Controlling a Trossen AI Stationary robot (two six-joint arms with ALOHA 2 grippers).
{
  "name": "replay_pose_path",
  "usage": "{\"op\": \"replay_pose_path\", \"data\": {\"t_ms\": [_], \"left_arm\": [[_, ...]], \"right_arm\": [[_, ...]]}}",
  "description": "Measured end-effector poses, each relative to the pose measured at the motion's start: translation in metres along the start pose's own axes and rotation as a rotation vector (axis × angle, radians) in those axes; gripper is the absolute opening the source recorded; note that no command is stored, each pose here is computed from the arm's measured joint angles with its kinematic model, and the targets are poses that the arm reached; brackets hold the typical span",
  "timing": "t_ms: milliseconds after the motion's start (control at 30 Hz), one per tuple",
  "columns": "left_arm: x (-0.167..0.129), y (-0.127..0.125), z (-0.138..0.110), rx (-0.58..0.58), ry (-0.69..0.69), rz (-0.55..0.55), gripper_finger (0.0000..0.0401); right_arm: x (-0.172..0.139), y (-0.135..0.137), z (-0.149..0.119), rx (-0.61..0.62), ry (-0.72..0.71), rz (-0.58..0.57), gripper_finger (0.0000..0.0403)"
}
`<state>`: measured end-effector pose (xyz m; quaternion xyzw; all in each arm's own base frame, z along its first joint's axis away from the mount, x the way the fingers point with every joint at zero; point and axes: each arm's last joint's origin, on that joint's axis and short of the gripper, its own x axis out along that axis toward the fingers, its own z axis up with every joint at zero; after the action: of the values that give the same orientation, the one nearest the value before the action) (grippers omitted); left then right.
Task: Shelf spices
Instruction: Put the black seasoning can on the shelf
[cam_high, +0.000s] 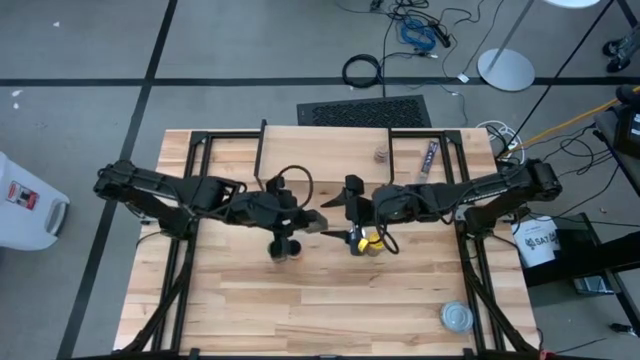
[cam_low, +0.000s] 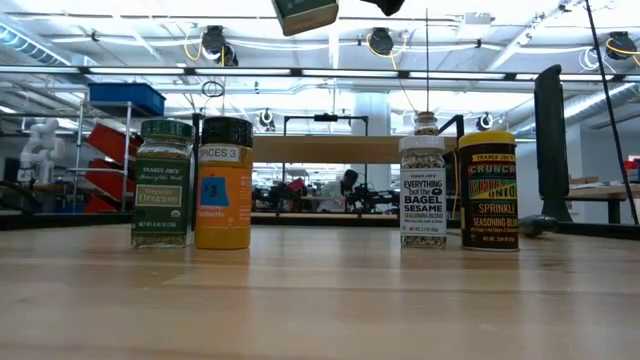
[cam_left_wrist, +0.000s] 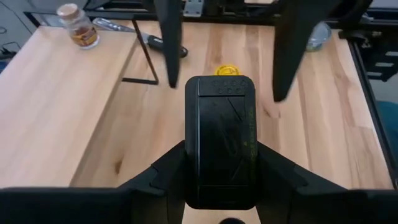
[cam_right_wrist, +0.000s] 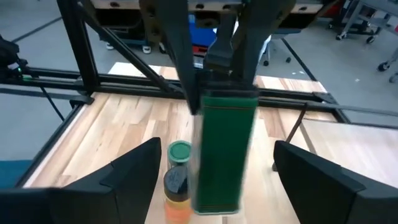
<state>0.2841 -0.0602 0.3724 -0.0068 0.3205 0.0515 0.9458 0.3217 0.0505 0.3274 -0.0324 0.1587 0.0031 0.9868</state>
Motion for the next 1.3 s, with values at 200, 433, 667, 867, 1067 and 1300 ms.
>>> {"op": "replay_pose_path", "data": {"t_ms": [200,433,667,867,1067,1300], "left_arm": [[0.002,-0.001,0.000,0.013,0.003,-0.004,0.0148],[0.010,-0.003,-0.002,0.025,0.025,-0.013,0.0148],[0.026,-0.007,-0.005,0.071,0.062,-0.014,0.0148],[0.027,-0.005,-0.004,0.062,0.061,-0.007,0.0148],[0.028,0.000,0.001,0.040,0.029,-0.016,0.0148],[0.028,0.000,0.001,0.033,0.023,-0.019,0.0149]], "right_arm": [[0.000,0.000,0.001,0.009,-0.011,0.000,0.0300],[0.000,0.000,0.004,0.009,-0.045,0.008,0.0300],[0.000,0.000,0.004,0.008,-0.043,0.009,0.0300],[0.000,0.000,0.002,-0.010,-0.017,0.011,0.0300],[0.000,0.000,0.001,-0.029,-0.014,0.014,0.0296],[0.000,0.000,0.001,-0.033,-0.012,0.014,0.0270]]}}
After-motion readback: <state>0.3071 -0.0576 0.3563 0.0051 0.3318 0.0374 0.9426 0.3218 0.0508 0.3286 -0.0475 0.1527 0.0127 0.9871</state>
